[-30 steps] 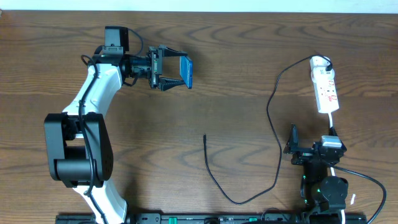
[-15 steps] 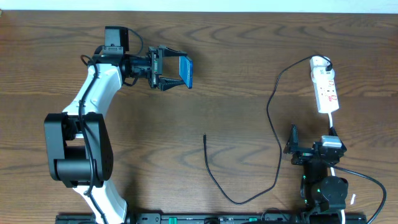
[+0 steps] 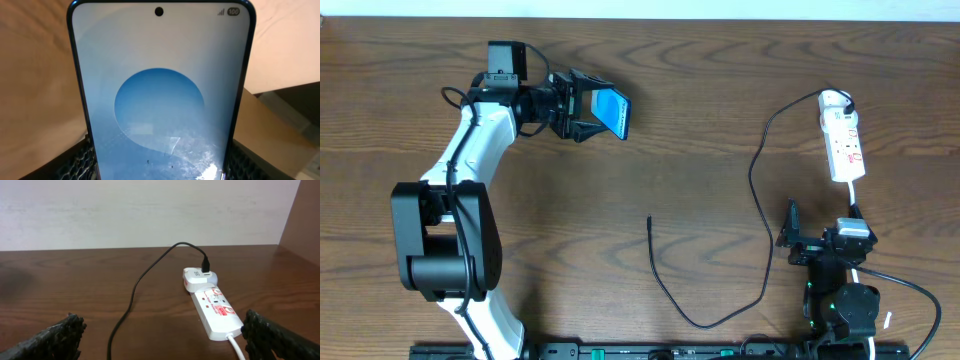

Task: Plug charger to phone and switch on socket
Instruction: 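Rotate the phone with the left gripper, turning its screen toward the right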

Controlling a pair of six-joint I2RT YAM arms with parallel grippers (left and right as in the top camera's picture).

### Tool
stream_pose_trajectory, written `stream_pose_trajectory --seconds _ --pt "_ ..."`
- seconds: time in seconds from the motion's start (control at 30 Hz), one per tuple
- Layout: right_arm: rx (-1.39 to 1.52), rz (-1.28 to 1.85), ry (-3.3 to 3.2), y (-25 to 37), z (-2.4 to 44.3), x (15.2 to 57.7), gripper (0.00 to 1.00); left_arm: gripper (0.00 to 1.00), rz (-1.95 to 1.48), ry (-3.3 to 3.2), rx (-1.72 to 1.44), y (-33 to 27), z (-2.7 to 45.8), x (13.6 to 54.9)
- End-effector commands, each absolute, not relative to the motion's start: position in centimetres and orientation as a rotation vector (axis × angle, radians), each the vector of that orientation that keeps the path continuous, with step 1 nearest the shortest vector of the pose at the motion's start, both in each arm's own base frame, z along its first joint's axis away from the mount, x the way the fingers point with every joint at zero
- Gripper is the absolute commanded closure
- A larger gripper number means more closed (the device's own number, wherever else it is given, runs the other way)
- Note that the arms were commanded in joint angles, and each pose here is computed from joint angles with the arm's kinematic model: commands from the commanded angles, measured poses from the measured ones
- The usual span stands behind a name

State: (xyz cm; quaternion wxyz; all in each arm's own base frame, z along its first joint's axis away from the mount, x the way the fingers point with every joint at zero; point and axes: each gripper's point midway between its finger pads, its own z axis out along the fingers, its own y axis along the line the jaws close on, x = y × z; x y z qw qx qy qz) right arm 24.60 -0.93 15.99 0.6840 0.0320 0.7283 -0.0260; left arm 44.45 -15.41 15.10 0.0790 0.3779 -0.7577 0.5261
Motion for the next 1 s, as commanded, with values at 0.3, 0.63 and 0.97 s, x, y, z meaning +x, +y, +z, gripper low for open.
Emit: stream_pose_trajectory --seconds 0.3,0.63,0.97 --pt "0.088 -0.058 1.629 -1.1 16.0 24.6 0.01 0.93 1.838 -2.634 0.799 -15.1 19.1 47.2" --pt "0.088 -0.058 1.629 -1.1 16.0 24.6 0.01 0.93 1.919 -2.702 0.709 -15.1 20.2 48.1" --pt "0.088 -0.057 1.629 -1.1 16.0 24.6 0.01 0.93 1.885 -2.778 0.894 -13.8 19.9 50.1"
